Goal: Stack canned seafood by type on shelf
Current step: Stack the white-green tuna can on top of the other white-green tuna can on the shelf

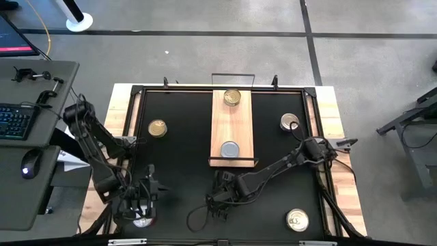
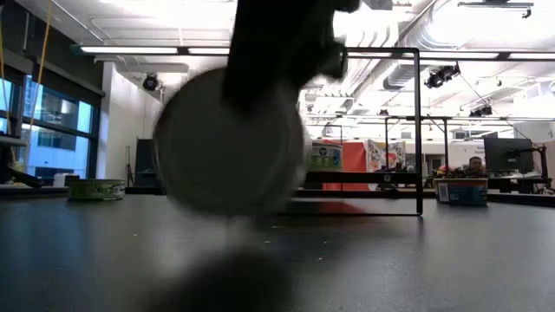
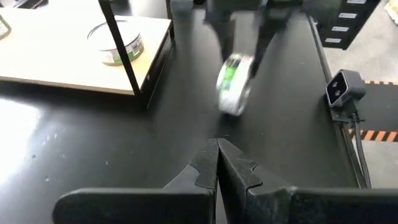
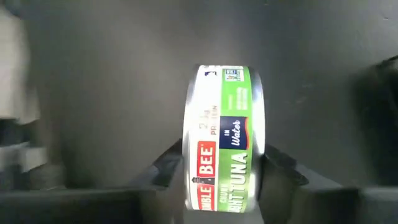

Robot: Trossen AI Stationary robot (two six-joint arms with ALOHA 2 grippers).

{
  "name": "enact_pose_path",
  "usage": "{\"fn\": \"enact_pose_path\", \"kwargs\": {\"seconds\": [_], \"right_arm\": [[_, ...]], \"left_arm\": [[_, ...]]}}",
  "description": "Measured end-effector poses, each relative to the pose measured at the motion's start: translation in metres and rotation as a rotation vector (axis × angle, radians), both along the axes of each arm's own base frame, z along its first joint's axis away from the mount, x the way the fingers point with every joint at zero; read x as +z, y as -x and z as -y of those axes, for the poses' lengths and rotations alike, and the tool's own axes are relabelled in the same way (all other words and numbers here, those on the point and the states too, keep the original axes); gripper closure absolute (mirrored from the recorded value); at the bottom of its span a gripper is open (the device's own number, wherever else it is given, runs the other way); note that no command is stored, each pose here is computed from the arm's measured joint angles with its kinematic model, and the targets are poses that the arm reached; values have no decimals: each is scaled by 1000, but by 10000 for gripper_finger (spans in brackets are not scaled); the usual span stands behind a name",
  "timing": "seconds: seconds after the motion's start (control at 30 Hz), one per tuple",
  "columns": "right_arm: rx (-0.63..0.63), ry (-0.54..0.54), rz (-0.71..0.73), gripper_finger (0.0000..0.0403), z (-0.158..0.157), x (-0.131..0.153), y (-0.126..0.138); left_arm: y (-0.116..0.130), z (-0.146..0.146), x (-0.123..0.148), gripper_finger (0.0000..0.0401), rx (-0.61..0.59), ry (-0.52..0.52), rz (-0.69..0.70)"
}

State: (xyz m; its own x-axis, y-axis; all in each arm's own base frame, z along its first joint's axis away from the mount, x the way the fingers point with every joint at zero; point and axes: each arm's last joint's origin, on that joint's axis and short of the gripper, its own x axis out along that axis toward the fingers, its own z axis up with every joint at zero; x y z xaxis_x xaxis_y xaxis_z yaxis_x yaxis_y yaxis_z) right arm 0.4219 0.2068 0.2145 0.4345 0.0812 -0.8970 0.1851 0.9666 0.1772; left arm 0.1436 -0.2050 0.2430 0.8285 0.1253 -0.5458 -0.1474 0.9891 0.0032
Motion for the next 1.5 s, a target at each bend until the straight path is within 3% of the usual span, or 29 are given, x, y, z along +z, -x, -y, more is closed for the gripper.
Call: {"fn": "enact_pose_path", "kwargs": {"seconds": [0.27, 0.47, 0.6, 0.77, 0.9, 1.1, 1.27, 1.5], "right_arm": [[37, -31, 70, 285, 4, 104, 32], [-110, 69, 254, 285, 51, 174, 51], [-260, 171, 268, 285, 92, 198, 69], [-437, 222, 98, 285, 134, 205, 97], [-467, 155, 31, 285, 158, 207, 103], [-498, 111, -79, 285, 177, 189, 124], [-627, 32, 31, 285, 191, 178, 166], [-878, -190, 316, 285, 215, 127, 223]], "left_arm": [[2, -9, 8, 401, -30, -120, 17], [-3, -14, 8, 401, 12, -139, 36], [-5, -11, 9, 401, 2, -120, 48], [-10, -1, 15, 401, -136, -80, 42], [-15, 5, 12, 401, -238, -71, 32], [-27, 0, -17, 401, -297, 105, 104], [-35, -8, -25, 401, -254, 203, 204], [-59, -27, -17, 401, -226, 161, 277]]}}
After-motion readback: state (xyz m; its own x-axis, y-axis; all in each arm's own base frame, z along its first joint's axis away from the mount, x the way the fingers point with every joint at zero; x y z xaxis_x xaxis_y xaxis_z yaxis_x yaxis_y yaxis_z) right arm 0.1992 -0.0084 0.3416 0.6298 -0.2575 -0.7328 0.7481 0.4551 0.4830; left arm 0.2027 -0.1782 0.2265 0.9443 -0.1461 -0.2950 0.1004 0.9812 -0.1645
